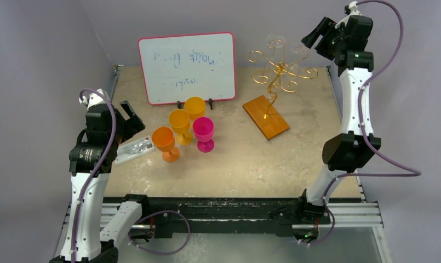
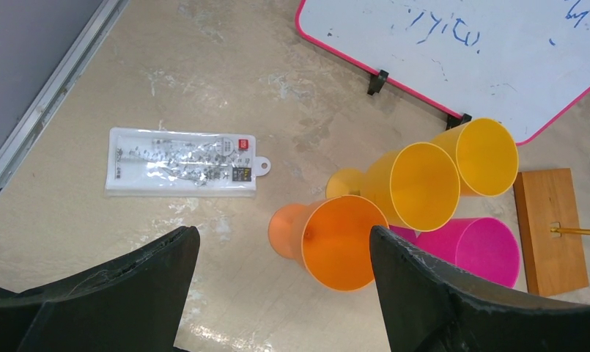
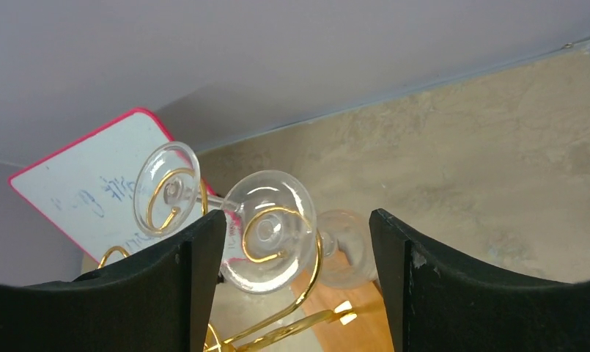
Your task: Take the wine glass off the wine glass rack
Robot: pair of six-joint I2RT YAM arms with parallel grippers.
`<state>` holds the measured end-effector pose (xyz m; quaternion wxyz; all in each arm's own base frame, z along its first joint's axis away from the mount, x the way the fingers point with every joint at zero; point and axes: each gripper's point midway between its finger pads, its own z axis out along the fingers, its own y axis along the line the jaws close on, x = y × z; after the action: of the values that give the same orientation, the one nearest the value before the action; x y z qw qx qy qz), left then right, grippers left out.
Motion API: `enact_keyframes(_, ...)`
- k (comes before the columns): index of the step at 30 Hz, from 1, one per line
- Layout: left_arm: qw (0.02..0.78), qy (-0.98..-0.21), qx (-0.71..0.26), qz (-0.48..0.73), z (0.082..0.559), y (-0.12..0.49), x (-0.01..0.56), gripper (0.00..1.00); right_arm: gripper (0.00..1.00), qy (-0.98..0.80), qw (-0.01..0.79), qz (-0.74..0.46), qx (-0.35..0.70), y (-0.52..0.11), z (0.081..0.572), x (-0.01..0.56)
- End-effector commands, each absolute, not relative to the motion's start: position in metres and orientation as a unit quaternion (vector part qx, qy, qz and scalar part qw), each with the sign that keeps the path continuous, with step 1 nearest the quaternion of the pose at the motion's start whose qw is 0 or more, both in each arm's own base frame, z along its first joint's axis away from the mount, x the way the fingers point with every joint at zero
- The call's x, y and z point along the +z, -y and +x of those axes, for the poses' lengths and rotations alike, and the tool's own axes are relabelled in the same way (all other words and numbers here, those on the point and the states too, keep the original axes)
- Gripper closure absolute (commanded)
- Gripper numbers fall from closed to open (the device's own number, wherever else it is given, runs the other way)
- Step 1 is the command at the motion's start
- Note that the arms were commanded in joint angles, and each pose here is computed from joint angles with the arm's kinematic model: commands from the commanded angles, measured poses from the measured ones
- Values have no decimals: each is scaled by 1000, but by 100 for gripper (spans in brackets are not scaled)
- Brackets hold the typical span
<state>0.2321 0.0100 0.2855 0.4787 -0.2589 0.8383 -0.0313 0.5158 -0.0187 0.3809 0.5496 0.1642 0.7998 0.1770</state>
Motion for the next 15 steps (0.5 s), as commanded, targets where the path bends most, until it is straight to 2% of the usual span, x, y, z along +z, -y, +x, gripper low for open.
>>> enact_keyframes(1,495,-830,-46,-253,235,-7,299,14,27,-803,546,102,219,-10,515,389)
enact_keyframes(5,502,-825,-44,-254,231,-9,301,14,37,-809,533,97,228,-16,520,379)
enact_keyframes(7,503,-825,-42,-254,231,-9,301,14,38,-809,533,98,225,-16,521,378)
enact_keyframes(15,515,-815,-34,-264,229,-15,308,13,54,-809,547,124,178,-2,520,380)
